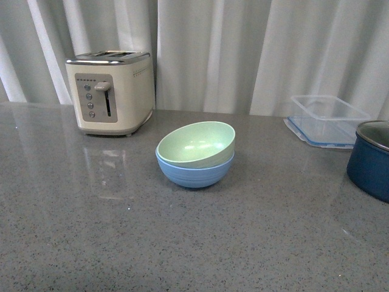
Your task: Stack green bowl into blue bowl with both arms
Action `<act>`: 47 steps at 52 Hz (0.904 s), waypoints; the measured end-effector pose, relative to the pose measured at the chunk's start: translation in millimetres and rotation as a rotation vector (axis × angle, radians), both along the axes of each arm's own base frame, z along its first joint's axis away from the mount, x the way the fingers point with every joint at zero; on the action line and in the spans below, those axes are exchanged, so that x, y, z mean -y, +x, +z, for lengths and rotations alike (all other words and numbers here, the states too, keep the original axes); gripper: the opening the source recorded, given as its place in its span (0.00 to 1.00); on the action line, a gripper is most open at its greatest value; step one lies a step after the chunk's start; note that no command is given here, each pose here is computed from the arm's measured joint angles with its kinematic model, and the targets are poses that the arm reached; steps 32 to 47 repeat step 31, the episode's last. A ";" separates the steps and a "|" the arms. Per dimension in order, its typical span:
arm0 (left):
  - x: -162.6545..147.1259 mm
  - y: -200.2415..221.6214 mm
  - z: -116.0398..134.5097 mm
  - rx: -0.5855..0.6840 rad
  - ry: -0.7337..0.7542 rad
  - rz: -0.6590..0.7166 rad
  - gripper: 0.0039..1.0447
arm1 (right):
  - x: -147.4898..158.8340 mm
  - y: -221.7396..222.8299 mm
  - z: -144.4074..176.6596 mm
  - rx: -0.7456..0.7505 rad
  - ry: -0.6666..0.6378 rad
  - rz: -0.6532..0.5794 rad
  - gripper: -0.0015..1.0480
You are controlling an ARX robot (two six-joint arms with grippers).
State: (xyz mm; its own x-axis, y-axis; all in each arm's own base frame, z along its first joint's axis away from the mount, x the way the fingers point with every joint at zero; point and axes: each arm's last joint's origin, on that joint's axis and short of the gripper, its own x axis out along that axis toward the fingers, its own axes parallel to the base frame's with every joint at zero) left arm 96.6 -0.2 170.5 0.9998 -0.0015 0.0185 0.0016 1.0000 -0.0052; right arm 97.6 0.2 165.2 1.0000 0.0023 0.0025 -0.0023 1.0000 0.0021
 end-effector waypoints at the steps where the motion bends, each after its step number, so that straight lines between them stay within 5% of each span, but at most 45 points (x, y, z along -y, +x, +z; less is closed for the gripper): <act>1: 0.0 0.0 0.0 0.000 0.000 0.000 0.94 | 0.0 0.0 0.0 0.000 0.000 0.000 0.78; 5: 0.0 0.0 0.0 0.000 0.000 0.000 0.94 | 0.0 0.0 0.0 0.000 0.001 0.000 0.92; 47: 0.0 0.0 0.0 0.000 0.000 0.000 0.94 | 0.0 0.0 0.0 0.000 0.000 0.000 0.90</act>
